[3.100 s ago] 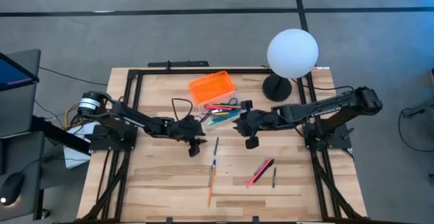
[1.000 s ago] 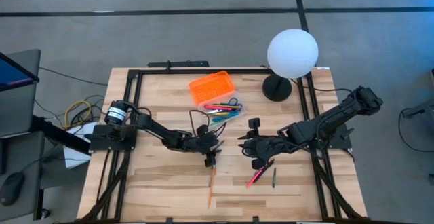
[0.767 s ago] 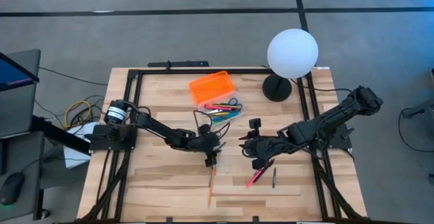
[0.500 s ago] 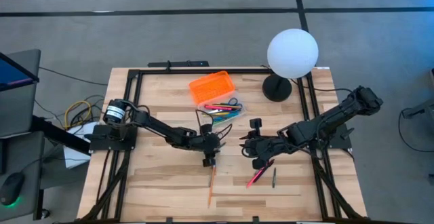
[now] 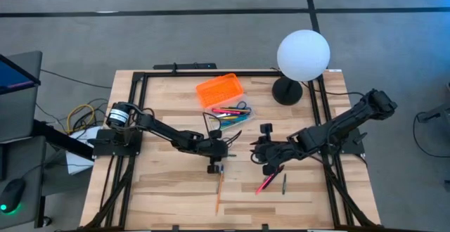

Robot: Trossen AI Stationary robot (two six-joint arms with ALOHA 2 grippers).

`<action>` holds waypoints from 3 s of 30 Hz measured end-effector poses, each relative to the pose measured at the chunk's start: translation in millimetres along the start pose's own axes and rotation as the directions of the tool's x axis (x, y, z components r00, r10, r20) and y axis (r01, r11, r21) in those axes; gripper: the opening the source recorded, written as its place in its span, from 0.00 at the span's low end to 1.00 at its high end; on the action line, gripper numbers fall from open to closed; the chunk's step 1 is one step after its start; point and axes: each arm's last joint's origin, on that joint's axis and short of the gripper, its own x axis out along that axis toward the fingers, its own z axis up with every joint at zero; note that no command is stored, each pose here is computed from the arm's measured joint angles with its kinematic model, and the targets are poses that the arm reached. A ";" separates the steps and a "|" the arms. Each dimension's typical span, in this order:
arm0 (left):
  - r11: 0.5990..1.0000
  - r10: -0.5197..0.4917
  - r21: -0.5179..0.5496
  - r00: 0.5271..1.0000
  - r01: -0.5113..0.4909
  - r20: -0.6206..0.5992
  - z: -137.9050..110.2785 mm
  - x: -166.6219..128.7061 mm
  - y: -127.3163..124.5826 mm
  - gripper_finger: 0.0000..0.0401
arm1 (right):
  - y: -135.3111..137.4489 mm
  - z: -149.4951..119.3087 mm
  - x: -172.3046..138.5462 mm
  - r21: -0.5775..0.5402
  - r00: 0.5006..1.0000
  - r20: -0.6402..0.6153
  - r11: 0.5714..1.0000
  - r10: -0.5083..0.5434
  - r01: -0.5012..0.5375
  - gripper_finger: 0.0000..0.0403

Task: Pick & place school supplies into a supply box
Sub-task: Put the top green crayon into the supply box

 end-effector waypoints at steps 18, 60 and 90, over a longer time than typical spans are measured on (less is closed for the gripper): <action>0.994 -0.093 -0.066 0.996 0.092 -0.016 1.0 -2.9 6.8 0.09 | 4.8 -13.6 6.5 0.035 1.000 -0.031 0.999 0.006 -0.005 0.25; 0.994 0.015 0.108 0.973 0.010 -0.230 -12.7 -36.4 4.2 0.03 | 3.8 -14.5 7.0 0.017 0.999 -0.040 1.000 0.003 -0.002 0.25; 0.926 0.338 0.248 0.919 -0.286 -0.202 70.7 -78.2 31.5 0.03 | 4.2 -15.9 6.9 0.025 0.999 -0.053 1.000 0.008 -0.006 0.25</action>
